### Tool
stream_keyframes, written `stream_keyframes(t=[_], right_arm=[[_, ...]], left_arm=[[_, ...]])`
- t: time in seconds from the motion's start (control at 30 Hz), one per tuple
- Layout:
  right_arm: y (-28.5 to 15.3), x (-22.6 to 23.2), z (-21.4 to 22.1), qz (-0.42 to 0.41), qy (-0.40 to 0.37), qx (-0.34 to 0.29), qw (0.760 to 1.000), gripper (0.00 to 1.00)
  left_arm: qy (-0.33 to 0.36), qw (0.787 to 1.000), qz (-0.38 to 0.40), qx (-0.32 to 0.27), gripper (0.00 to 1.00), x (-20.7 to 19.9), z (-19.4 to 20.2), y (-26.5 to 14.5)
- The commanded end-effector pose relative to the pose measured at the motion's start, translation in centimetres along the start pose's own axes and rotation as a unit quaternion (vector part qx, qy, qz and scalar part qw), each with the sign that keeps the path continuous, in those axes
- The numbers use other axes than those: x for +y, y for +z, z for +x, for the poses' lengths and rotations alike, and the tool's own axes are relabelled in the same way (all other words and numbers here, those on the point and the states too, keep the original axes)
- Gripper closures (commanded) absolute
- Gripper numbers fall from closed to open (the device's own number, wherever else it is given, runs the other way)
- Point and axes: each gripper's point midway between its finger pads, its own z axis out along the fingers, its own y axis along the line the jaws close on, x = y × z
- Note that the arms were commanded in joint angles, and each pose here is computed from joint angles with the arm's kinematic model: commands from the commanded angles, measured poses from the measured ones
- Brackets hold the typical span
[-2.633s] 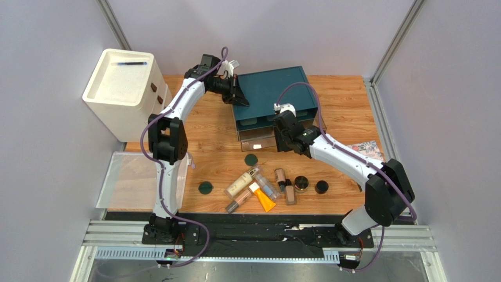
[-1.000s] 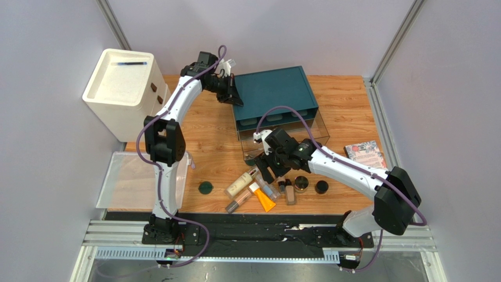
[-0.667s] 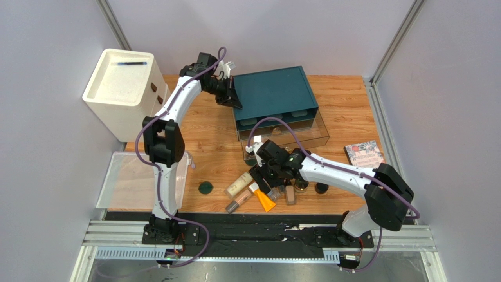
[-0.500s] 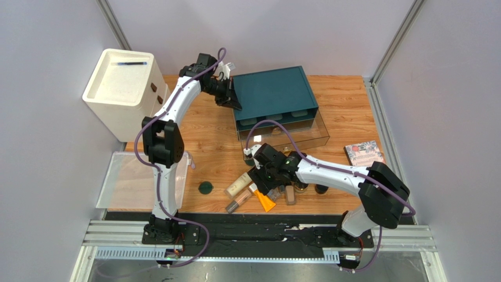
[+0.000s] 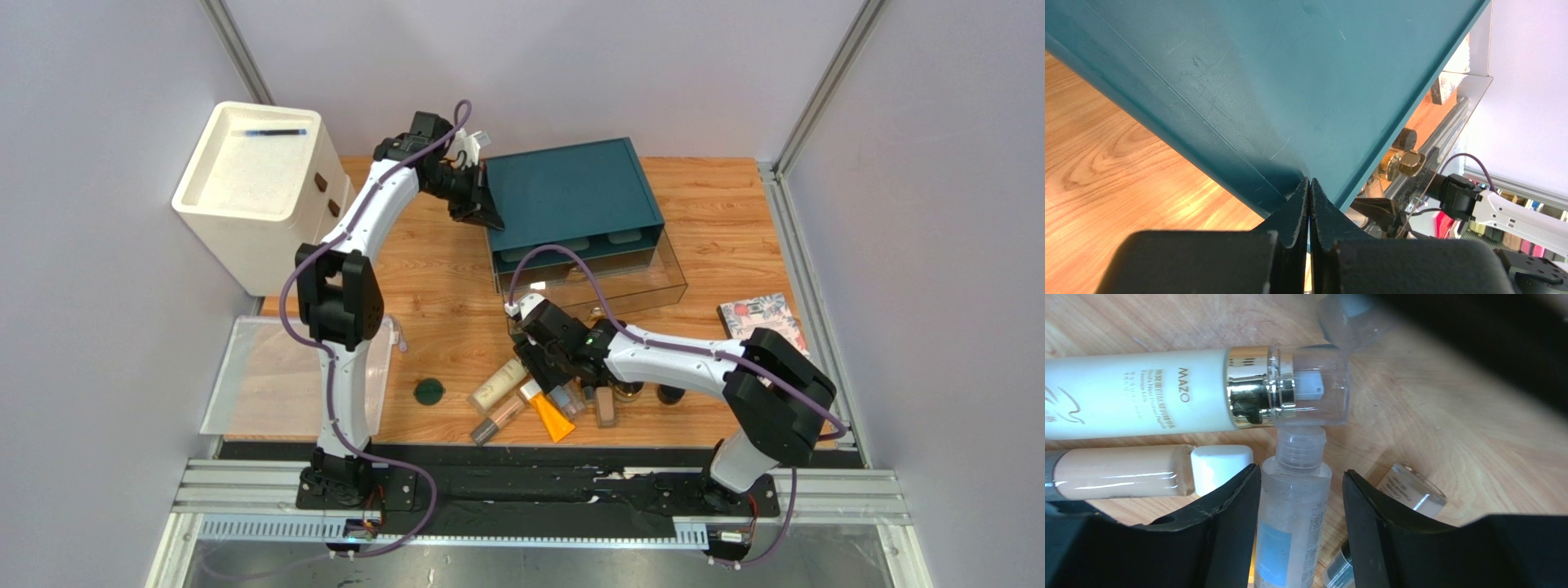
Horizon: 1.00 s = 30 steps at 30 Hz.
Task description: Organize the makeup
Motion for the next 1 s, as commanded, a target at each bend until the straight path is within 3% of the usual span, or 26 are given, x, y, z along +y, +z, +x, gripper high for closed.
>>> stream_keyframes(t=[0.0, 0.43, 0.73, 0.97], right_arm=[[-0.2, -1.3, 2.4, 0.056, -0.029, 0.031, 0.998, 0.48], [-5.8, -3.1, -0.1, 0.098, 0.03, -0.076, 0.992, 0.38], [-6.3, -3.4, 3.5, 0.106, 0.11, -0.046, 0.987, 0.39], [-7.5, -3.2, 6.4, 0.095, 0.186, -0.024, 0.978, 0.34]], left_arm=[[0.001, 0.999, -0.032, 0.009, 1.0, 1.1, 0.5, -0.2], [-0.001, 0.999, -0.028, 0.015, 1.0, 1.3, 0.7, 0.1], [-0.006, 0.999, -0.031, 0.017, 1.0, 1.3, 0.9, 0.0], [-0.009, 0.999, -0.031, 0.023, 1.0, 1.2, 1.3, 0.1]])
